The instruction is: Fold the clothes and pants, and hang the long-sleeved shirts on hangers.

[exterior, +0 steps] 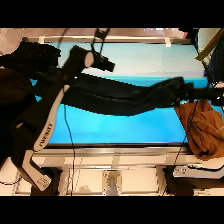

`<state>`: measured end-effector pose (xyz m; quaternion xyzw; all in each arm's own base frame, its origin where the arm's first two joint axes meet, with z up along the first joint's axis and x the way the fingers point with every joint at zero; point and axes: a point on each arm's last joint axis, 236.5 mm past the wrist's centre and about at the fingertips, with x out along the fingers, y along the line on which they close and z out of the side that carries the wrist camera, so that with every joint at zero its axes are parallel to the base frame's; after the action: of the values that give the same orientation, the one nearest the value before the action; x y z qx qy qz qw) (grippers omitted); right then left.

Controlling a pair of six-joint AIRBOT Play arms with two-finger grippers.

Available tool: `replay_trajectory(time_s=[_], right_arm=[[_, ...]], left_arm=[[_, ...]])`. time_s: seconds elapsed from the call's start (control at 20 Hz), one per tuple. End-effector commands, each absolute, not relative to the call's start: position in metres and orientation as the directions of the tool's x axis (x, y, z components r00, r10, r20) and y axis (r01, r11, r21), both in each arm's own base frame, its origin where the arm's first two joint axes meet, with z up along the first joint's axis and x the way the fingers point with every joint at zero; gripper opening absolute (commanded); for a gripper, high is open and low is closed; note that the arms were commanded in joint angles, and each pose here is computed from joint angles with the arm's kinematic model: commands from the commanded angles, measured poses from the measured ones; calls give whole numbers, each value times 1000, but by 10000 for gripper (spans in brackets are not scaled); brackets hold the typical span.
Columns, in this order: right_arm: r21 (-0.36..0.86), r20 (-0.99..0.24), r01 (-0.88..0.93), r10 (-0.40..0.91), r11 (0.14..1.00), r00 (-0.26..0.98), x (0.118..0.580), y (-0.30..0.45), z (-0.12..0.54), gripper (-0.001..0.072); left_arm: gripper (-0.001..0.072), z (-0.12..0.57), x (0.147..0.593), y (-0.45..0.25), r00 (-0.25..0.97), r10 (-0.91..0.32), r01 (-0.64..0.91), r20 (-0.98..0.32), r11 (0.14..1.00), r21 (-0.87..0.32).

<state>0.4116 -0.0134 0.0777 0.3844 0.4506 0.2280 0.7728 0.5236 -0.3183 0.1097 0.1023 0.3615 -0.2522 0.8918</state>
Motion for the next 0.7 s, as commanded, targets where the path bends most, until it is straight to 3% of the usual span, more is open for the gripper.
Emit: replay_trajectory(time_s=[0.0, 0.15, 0.3, 0.5, 0.65], right_arm=[[784, -480, -101, 702, 612, 527, 419, 21, 149, 42], [749, -531, -117, 697, 652, 481, 427, 67, 152, 42], [695, -570, -124, 648, 708, 506, 444, 102, 145, 42], [662, -628, -89, 616, 744, 476, 453, 149, 117, 41], [673, -616, -111, 638, 731, 462, 463, 199, 98, 41]], left_arm=[[23, 43, 487, -383, 426, -484, 580, -765, 795, -179], [23, -13, 455, -425, 284, -530, 587, -799, 755, -292], [23, -37, 447, -432, 251, -514, 592, -821, 752, -290], [24, 32, 483, -365, 360, -476, 543, -802, 806, -235], [24, 105, 507, -266, 491, -355, 455, -796, 883, -113]])
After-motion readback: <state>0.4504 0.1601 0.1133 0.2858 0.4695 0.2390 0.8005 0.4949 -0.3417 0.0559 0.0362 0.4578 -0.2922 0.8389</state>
